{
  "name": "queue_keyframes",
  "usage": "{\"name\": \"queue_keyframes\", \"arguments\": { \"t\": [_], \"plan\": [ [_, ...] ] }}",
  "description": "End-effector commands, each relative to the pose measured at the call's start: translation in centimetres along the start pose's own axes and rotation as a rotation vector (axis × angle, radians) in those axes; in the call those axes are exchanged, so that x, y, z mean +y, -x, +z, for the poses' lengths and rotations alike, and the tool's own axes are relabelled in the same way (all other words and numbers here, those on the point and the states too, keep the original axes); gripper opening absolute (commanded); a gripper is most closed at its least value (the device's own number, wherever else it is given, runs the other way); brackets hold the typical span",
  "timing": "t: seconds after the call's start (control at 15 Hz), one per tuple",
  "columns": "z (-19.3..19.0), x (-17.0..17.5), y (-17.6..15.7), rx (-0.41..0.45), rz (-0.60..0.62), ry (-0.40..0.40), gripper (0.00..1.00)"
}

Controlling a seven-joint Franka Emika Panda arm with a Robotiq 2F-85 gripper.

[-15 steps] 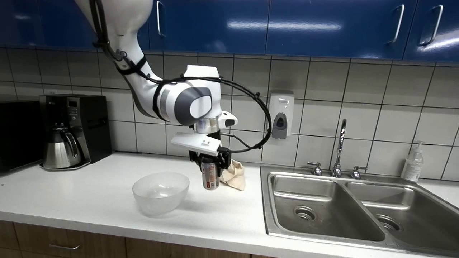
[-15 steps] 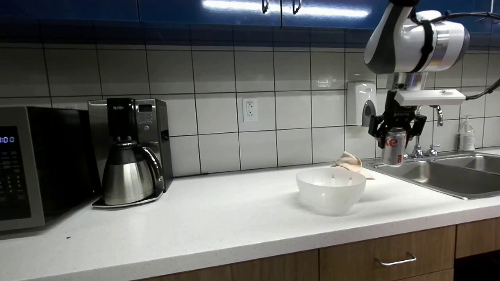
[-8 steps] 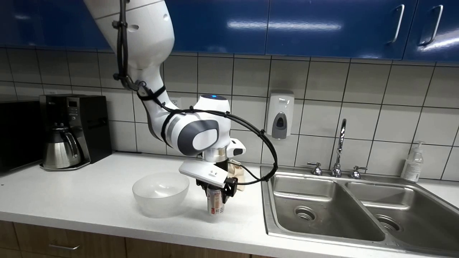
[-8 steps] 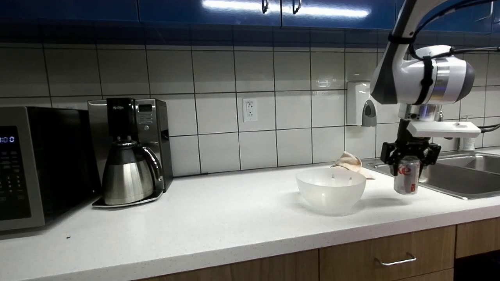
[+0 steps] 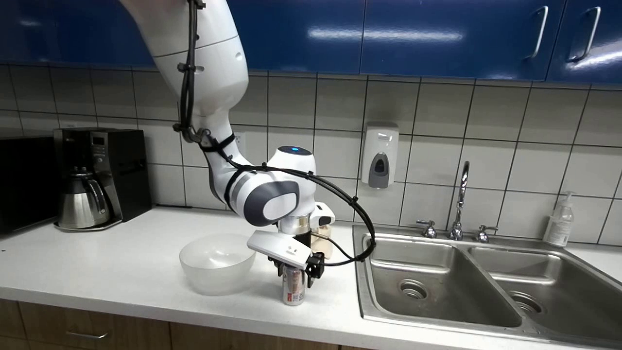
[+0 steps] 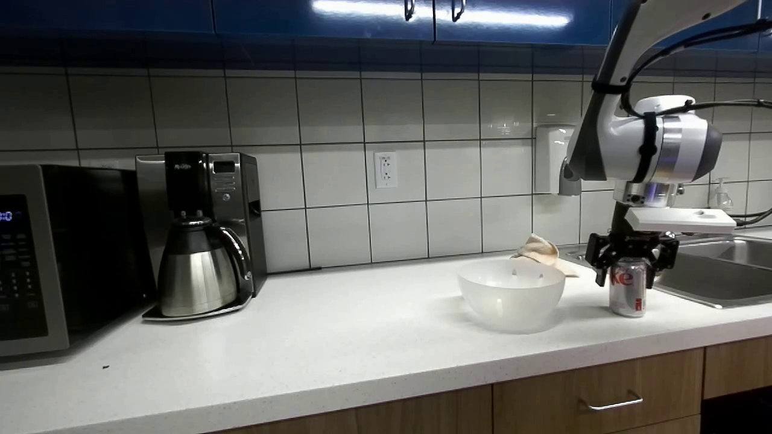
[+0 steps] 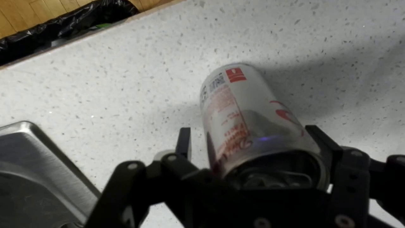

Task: Remove the coke from the bowl and put it on the counter

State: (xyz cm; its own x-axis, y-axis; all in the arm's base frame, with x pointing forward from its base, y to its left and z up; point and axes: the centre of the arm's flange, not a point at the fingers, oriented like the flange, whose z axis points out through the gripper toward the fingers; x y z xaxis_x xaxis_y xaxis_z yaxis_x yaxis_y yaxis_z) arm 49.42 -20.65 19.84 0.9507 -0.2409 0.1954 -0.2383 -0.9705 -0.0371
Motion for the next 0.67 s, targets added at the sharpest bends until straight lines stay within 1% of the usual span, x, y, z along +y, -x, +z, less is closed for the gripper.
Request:
{"name": "queue_keyframes", "arguments": {
  "t": [0.0, 0.13, 0.4, 0.6],
  "plan": [
    [-2.7, -0.4, -1.5, 0.053, -0.038, 0.002, 1.00],
    [-5.0, -1.1, -2.4, 0.083, -0.071, 0.015, 1.00],
    [-11.0, -2.4, -3.5, 0.151, -0.147, 0.041, 1.00],
    [-15.7, -3.8, -2.4, 0.127, -0.180, 0.009, 1.00]
  ]
}}
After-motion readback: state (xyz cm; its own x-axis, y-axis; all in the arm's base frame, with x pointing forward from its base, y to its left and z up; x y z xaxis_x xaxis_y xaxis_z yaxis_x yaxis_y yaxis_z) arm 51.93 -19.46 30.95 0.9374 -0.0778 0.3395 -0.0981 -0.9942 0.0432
